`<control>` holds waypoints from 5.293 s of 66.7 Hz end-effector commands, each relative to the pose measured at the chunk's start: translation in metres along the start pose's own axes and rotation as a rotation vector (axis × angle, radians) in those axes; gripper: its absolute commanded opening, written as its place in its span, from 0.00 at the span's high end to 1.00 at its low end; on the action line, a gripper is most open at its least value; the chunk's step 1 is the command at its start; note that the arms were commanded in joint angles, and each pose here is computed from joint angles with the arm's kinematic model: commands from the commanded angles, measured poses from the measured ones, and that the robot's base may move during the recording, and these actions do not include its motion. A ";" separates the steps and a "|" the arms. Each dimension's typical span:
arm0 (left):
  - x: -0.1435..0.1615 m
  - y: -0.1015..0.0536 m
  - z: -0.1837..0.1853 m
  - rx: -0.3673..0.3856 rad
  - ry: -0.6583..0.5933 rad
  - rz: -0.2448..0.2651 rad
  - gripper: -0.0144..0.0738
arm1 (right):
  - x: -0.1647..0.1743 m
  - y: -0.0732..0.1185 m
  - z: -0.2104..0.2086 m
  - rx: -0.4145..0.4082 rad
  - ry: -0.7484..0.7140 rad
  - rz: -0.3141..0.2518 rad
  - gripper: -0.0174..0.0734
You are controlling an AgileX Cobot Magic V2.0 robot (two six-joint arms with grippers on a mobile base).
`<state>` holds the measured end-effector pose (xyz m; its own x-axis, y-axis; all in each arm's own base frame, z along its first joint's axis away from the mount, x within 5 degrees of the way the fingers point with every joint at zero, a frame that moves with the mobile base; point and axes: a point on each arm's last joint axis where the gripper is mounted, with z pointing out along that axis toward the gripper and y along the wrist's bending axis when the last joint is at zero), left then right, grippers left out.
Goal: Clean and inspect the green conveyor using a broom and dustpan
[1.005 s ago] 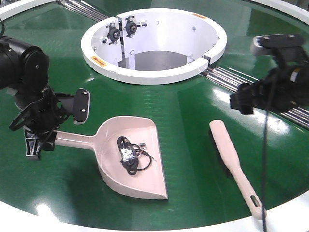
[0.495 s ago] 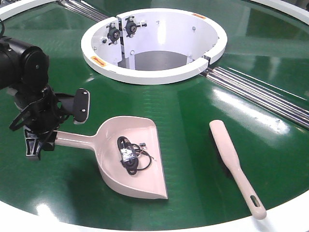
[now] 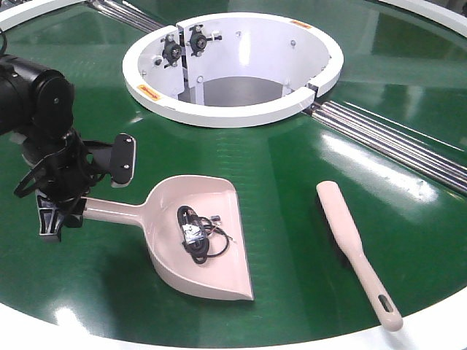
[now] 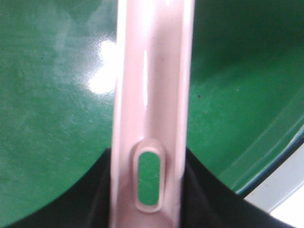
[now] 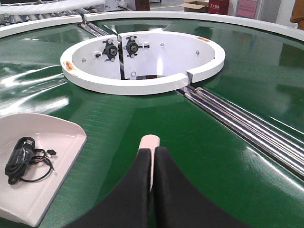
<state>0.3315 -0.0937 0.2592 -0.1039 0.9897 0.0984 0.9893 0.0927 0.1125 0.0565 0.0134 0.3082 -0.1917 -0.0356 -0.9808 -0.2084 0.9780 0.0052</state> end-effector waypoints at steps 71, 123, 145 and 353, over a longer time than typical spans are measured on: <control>0.000 -0.002 -0.019 -0.047 -0.030 -0.026 0.72 | -0.012 -0.001 -0.001 0.010 -0.074 -0.012 0.82; 0.021 -0.026 -0.085 -0.245 -0.138 -0.212 0.26 | -0.012 0.000 -0.001 0.006 -0.070 -0.005 0.82; 0.040 -0.048 -0.155 -0.526 -0.491 -0.690 0.63 | -0.012 0.000 -0.001 0.005 -0.068 -0.005 0.82; 0.116 -0.271 0.052 -1.019 -1.173 -1.278 0.84 | -0.003 0.001 -0.001 -0.012 0.031 0.012 0.82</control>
<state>0.0562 0.0011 0.1880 -0.1125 0.0490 -0.9924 -0.0268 0.9983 0.0523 0.0539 0.0149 0.2975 -0.3027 -0.0401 -0.9522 -0.2231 0.9743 0.0299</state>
